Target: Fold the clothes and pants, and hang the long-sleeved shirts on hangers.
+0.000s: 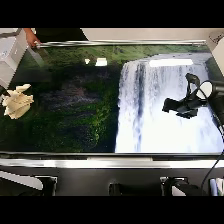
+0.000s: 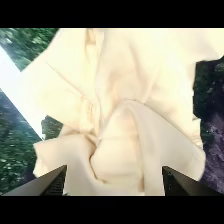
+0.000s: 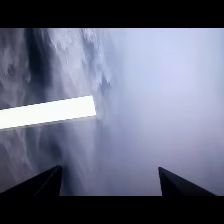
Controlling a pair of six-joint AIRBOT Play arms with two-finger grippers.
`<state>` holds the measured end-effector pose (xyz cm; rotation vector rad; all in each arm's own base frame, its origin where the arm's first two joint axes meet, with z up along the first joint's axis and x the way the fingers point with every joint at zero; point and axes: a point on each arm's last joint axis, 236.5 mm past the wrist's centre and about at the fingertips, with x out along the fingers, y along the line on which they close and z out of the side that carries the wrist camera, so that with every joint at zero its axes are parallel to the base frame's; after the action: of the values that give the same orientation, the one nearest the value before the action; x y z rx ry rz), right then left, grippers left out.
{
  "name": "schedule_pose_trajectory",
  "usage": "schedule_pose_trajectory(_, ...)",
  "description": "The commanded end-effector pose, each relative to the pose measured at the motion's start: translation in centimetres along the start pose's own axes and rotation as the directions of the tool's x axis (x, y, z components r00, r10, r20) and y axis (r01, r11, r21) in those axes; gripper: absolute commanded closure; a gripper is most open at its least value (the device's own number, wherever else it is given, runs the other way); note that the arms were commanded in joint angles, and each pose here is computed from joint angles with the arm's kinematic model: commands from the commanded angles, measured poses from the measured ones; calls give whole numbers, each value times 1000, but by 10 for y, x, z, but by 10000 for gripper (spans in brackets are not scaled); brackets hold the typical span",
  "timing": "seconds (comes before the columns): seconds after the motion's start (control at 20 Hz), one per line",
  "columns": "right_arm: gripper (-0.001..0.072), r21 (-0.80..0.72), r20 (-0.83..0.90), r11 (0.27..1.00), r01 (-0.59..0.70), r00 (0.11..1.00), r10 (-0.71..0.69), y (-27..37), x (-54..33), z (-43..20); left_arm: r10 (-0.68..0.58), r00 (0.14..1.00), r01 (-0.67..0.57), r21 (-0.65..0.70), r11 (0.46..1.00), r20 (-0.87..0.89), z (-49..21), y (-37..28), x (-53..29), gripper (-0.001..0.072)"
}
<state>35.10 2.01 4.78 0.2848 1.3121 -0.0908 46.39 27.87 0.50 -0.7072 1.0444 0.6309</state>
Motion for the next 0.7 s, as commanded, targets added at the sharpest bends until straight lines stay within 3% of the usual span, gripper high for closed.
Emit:
schedule_pose_trajectory(0.0, 40, 23, -8, 1000, -7, 1000, 7, 2, 0, -2, -12, 999, 14, 43, 999, -39, -9, 0, 36, -5)
schedule_pose_trajectory(0.2, 40, 24, -8, 1000, -7, 1000, 7, 2, 0, -2, -102, 991, 111, 125, 986, -81, -22, -26, 53, 10)
schedule_pose_trajectory(0.25, 40, 32, -9, 999, -8, 1000, 8, 2, 0, -2, -105, 990, 116, 120, 986, -95, -25, -27, 54, 207)
schedule_pose_trajectory(0.3, 40, 32, -8, 999, -11, 1000, 11, 3, 0, -2, -116, 986, 130, 114, 985, -121, -31, -29, 52, 677)
schedule_pose_trajectory(0.4, 42, 25, 1, 1000, -9, 1000, 9, 2, 0, 0, -198, 972, 213, 119, 970, -126, -32, -51, 31, 677)
schedule_pose_trajectory(0.5, 43, 8, 66, 1000, -2, 998, 1, 2, -11, 18, -360, 931, 343, 190, 920, 62, 6, -100, -37, 677)
schedule_pose_trajectory(0.55, 43, 1, 125, 1000, 9, 992, -9, 1, -25, 34, -463, 871, 423, 229, 877, 166, 22, -131, -90, 677)
schedule_pose_trajectory(0.65, 44, -13, 242, 1000, 18, 970, -14, 4, -61, 64, -661, 702, 547, 393, 739, 267, 13, -192, -216, 677)
